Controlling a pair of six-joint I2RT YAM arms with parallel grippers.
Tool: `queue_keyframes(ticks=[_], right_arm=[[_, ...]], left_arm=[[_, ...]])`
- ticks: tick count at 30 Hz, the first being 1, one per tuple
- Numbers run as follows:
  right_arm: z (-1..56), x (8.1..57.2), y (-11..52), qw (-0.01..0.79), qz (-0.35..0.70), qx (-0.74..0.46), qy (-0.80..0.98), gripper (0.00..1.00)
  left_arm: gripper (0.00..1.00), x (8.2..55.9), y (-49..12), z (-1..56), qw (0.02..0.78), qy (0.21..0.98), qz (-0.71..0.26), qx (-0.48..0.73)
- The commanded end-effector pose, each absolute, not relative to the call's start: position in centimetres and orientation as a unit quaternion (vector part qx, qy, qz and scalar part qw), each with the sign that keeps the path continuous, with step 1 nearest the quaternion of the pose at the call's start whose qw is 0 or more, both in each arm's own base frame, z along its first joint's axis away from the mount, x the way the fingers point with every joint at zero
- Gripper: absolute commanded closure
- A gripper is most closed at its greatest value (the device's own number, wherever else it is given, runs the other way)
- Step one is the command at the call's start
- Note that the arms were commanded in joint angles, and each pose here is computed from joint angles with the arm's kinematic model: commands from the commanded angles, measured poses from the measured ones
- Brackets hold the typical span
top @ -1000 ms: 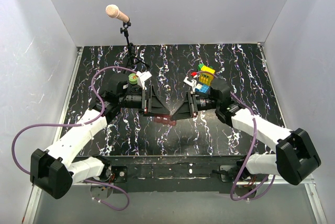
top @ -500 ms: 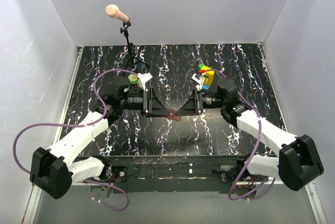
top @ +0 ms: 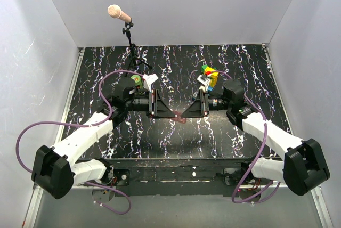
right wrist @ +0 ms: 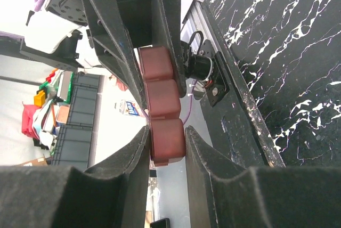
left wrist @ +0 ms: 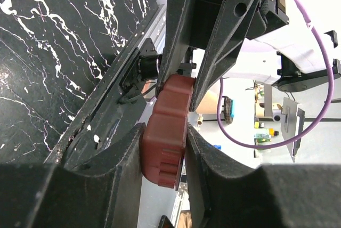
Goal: Sort the pills into containers
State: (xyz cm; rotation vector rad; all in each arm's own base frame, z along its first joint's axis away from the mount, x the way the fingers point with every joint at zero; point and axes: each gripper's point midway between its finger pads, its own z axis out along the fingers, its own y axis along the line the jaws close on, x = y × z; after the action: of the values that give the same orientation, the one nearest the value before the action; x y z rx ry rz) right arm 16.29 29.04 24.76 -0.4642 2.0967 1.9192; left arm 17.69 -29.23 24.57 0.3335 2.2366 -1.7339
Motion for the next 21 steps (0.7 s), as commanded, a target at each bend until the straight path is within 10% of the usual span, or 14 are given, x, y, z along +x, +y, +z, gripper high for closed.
queue_keyframes(ticks=[1,8,12,21], right_arm=[[25.42,16.35,29.42,0.147,0.667,-0.162,0.712,0.65],[25.69,16.37,29.46,0.150,0.675,-0.159,0.705,0.24],[25.74,16.48,29.51,0.151,0.677,-0.156,0.703,0.19],[26.11,16.05,29.68,0.135,0.698,-0.162,0.685,0.75]], left_arm=[[0.92,17.74,-29.87,26.11,0.173,0.762,-0.610,0.129],[1.00,17.85,-29.83,26.36,0.182,0.760,-0.613,0.121],[1.00,17.85,-30.01,26.74,0.187,0.753,-0.619,0.123],[1.00,18.00,-30.11,26.65,0.188,0.754,-0.618,0.123]])
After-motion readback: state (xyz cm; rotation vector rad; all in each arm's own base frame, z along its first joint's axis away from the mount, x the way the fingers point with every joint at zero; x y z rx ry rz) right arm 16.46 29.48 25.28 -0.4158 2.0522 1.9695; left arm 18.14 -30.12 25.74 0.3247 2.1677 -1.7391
